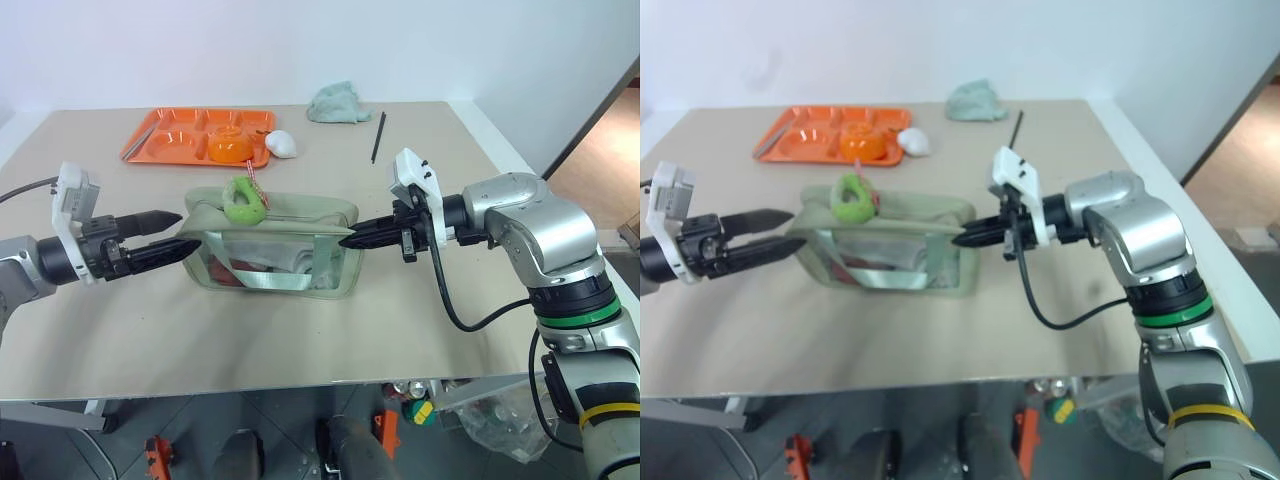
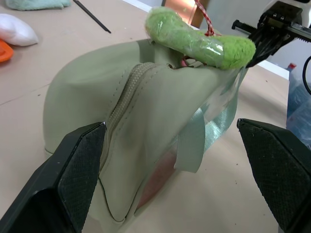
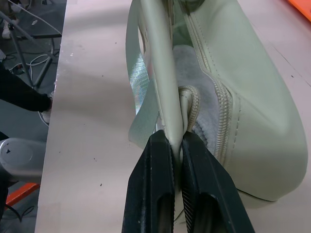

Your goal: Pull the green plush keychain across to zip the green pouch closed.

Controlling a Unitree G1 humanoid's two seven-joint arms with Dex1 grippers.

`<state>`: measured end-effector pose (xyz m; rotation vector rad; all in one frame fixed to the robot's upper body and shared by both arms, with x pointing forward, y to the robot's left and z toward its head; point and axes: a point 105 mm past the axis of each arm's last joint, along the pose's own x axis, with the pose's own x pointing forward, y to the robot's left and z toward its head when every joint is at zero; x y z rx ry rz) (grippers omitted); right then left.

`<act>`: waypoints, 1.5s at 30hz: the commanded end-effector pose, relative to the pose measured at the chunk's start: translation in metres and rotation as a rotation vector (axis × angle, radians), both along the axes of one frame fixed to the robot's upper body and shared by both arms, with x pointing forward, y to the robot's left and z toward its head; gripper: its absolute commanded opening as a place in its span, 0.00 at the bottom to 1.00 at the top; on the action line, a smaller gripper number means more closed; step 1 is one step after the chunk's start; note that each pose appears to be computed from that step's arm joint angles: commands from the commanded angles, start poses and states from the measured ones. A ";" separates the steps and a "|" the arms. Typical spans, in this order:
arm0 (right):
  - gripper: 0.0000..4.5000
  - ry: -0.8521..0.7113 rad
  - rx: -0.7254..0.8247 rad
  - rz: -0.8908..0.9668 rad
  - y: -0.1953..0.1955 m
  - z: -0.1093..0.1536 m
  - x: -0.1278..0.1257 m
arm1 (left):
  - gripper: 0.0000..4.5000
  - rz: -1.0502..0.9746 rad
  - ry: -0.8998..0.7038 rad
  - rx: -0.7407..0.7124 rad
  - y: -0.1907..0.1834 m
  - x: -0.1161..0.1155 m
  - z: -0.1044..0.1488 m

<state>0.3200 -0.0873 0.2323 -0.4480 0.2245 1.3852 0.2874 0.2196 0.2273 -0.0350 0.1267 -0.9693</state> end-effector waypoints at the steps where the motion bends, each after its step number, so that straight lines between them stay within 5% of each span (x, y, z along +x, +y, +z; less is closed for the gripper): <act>1: 0.00 -0.039 0.009 0.016 0.000 0.010 -0.006 | 0.75 -0.013 -0.005 0.053 0.002 0.000 -0.002; 6: 0.00 -0.038 0.010 0.010 -0.001 0.011 -0.006 | 0.37 -0.045 0.027 0.085 0.001 -0.006 -0.012; 13: 0.00 -0.037 0.006 0.012 0.000 0.010 -0.006 | 0.01 -0.040 0.017 0.086 0.001 -0.004 -0.011; 22: 0.00 -0.059 0.006 0.009 -0.003 0.011 -0.004 | 0.01 0.003 -0.001 0.100 0.002 0.004 -0.011; 35: 0.99 -0.130 0.036 -0.042 -0.052 0.049 -0.012 | 0.00 -0.021 -0.013 0.103 -0.004 0.004 -0.009; 40: 0.99 -0.216 0.260 0.016 -0.028 0.100 -0.020 | 0.00 -0.024 -0.014 0.104 -0.004 0.005 -0.010; 45: 0.99 -0.229 0.279 0.164 0.028 0.105 -0.041 | 0.00 -0.033 -0.022 0.098 -0.008 0.007 -0.009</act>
